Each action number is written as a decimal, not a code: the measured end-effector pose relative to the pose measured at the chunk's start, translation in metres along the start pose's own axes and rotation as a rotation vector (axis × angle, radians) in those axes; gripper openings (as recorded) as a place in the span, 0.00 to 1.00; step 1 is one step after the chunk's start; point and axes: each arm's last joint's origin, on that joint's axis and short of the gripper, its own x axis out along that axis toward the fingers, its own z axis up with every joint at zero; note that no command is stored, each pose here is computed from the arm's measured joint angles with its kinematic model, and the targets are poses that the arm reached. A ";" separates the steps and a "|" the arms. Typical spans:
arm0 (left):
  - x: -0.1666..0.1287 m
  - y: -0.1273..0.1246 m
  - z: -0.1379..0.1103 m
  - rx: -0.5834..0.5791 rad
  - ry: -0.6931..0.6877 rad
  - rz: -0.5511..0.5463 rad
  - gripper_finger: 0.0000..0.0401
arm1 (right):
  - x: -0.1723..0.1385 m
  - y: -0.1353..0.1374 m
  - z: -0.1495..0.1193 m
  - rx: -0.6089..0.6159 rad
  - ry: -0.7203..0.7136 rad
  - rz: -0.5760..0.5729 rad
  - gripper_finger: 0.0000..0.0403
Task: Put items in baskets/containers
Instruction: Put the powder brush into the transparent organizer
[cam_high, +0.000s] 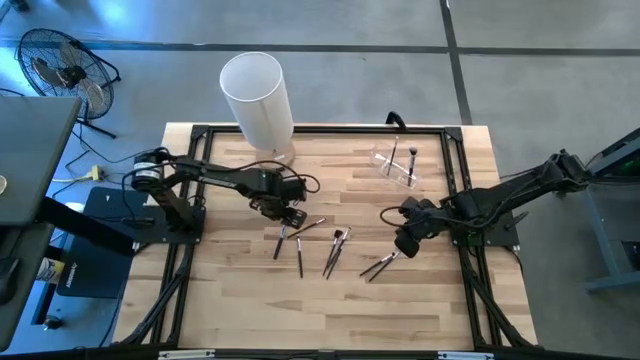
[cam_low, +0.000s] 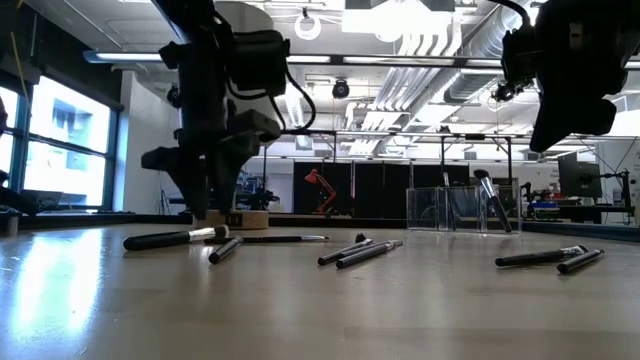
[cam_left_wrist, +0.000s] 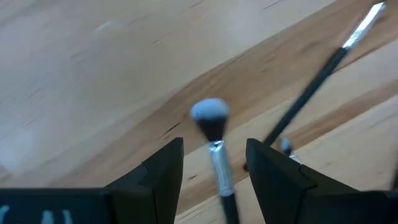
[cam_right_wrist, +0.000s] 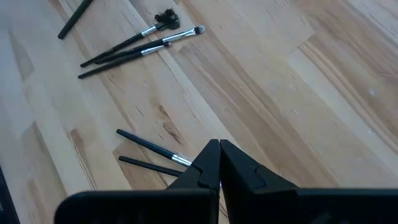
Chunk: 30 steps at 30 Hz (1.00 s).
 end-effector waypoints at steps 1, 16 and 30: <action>0.001 0.000 0.000 0.008 0.000 0.002 0.43 | 0.000 0.000 0.000 0.000 0.000 0.000 0.00; 0.034 0.003 0.005 -0.041 0.014 0.110 0.38 | 0.000 0.000 0.001 0.011 -0.012 -0.001 0.00; -0.001 0.000 -0.003 0.046 -0.160 0.109 0.02 | 0.000 -0.001 0.005 0.012 -0.139 -0.073 0.02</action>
